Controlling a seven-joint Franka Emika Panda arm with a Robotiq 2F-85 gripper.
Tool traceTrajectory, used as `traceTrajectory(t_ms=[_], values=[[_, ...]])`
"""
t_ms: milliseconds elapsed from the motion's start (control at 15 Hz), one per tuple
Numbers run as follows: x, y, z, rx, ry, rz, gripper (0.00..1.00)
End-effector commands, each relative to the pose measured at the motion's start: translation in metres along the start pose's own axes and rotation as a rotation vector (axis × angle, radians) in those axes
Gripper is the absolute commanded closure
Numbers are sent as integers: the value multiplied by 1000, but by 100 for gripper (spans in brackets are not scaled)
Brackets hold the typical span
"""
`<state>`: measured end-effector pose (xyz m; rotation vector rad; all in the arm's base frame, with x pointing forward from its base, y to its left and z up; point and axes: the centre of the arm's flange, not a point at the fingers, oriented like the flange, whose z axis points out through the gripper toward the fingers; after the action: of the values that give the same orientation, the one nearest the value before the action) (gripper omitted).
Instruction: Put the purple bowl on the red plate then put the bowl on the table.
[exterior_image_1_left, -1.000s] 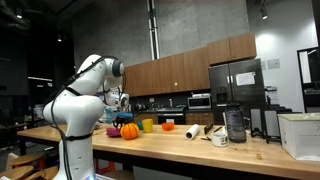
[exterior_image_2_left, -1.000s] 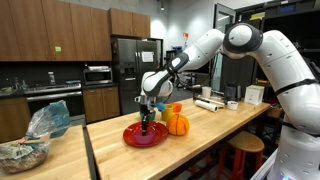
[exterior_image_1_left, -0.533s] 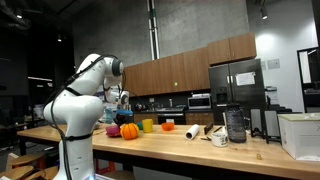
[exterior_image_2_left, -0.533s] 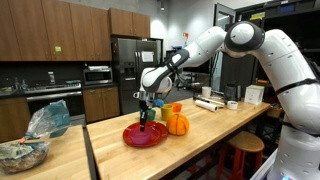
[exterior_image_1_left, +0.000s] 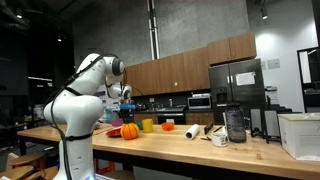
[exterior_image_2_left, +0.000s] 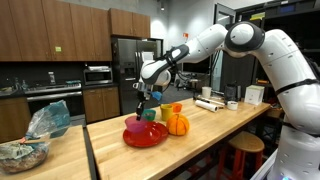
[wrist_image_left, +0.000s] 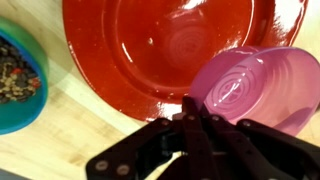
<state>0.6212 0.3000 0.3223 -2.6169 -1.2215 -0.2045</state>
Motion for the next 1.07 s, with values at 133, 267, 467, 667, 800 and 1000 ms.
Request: traceTrajectory(t_ms=[133,267,467,667,800,1000], values=[[36,35,-37,-61,89,103,99],[48,46,-43,-78,101,139,99],[66,62,-42,-96,103,188,99],[85,75,-33,-102,96,223,99],[95,83,-24,-100,87,235,99],[108,99,-15,-106,83,247,99]])
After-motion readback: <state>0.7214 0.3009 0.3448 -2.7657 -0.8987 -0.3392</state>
